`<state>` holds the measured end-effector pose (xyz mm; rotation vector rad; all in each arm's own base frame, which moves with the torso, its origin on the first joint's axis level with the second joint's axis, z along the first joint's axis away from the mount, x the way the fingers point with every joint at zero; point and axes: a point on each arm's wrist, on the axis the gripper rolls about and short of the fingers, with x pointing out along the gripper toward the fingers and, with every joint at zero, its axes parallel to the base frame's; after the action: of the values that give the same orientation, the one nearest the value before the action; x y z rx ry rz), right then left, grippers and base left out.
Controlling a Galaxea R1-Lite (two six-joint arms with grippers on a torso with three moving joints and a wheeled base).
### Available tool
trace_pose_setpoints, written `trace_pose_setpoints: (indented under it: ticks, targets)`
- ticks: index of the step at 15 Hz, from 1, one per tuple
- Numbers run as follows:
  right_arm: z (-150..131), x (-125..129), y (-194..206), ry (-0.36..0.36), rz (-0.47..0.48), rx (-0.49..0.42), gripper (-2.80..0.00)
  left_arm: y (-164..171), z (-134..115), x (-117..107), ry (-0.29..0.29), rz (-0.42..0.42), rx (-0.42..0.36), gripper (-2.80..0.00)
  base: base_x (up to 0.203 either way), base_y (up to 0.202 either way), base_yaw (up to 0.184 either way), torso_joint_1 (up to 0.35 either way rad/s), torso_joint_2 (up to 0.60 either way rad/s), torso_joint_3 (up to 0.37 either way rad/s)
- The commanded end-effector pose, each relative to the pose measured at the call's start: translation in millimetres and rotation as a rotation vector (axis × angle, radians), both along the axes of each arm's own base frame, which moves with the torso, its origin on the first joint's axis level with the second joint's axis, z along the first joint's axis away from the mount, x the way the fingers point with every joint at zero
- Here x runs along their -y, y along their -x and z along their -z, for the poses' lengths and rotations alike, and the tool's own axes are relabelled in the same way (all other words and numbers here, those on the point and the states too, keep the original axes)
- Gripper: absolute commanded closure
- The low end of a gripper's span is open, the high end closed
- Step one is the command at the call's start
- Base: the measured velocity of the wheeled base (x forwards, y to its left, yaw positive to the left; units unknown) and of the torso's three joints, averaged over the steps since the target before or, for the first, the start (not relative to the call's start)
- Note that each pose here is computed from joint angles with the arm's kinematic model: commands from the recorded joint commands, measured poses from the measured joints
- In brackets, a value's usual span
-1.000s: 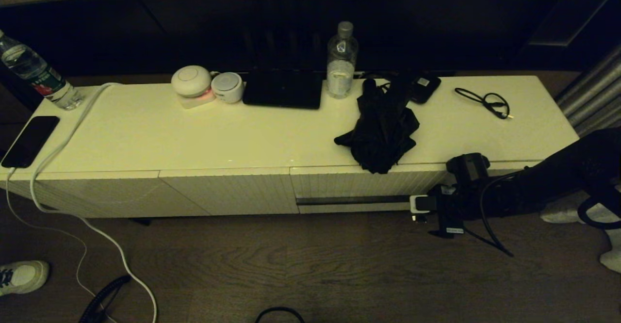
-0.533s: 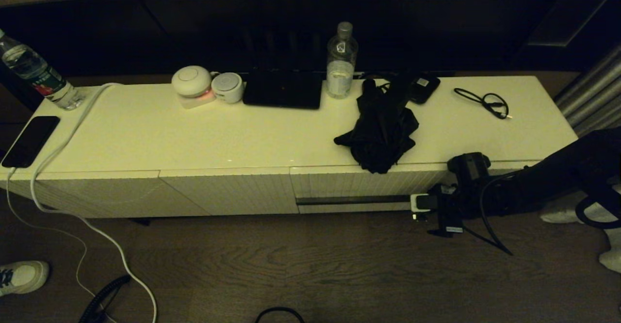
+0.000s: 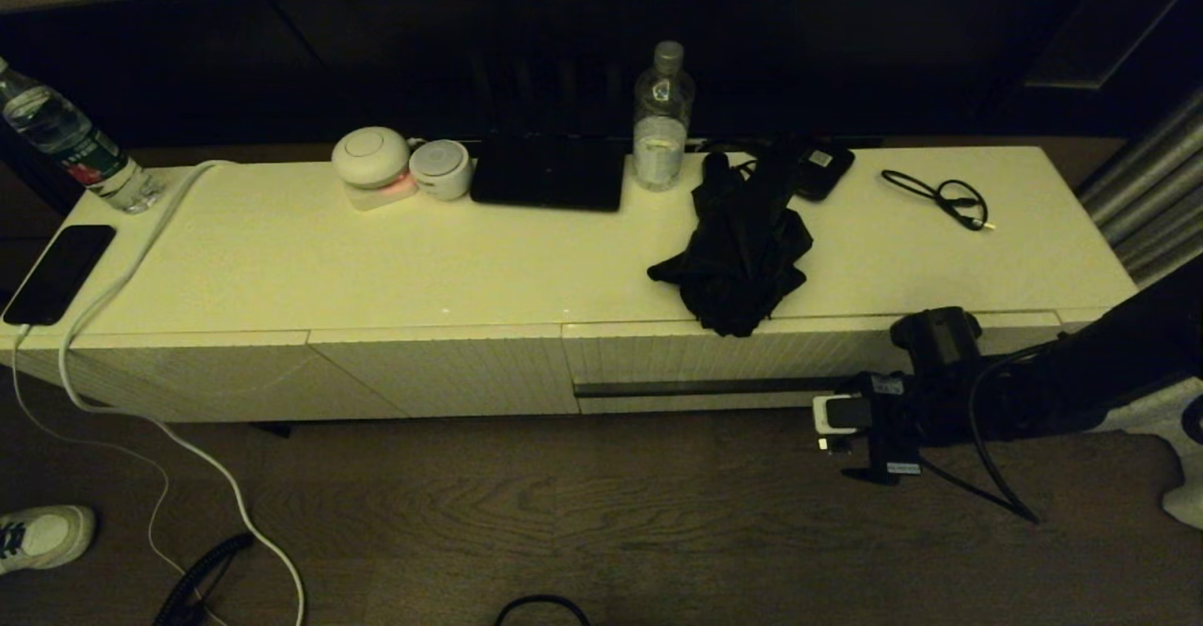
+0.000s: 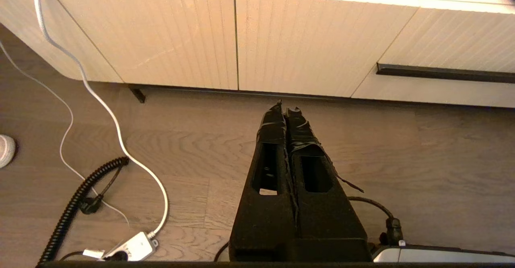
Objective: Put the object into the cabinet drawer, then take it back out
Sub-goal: Open the drawer
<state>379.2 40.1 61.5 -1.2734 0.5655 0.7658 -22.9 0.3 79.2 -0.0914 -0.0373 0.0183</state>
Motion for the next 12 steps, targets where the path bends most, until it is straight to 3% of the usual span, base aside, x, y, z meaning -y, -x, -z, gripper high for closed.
trace_pose_setpoints:
  ticks: [1,4,12]
  targets:
    - [-11,2,28,0.012,-0.02,-0.011,-2.8,0,0,0,0.001,-0.001,0.002,0.0,0.0,0.0,0.0,0.0,0.0,0.0]
    - [-4,3,34,0.006,-0.03,0.001,-2.8,0,0,0,0.001,-0.001,0.002,0.0,0.0,0.0,0.0,0.0,0.0,0.0]
    - [32,5,8,-0.016,-0.006,0.184,-2.8,0,0,0,0.001,-0.001,0.002,0.0,0.0,0.0,0.0,0.0,0.0,0.0]
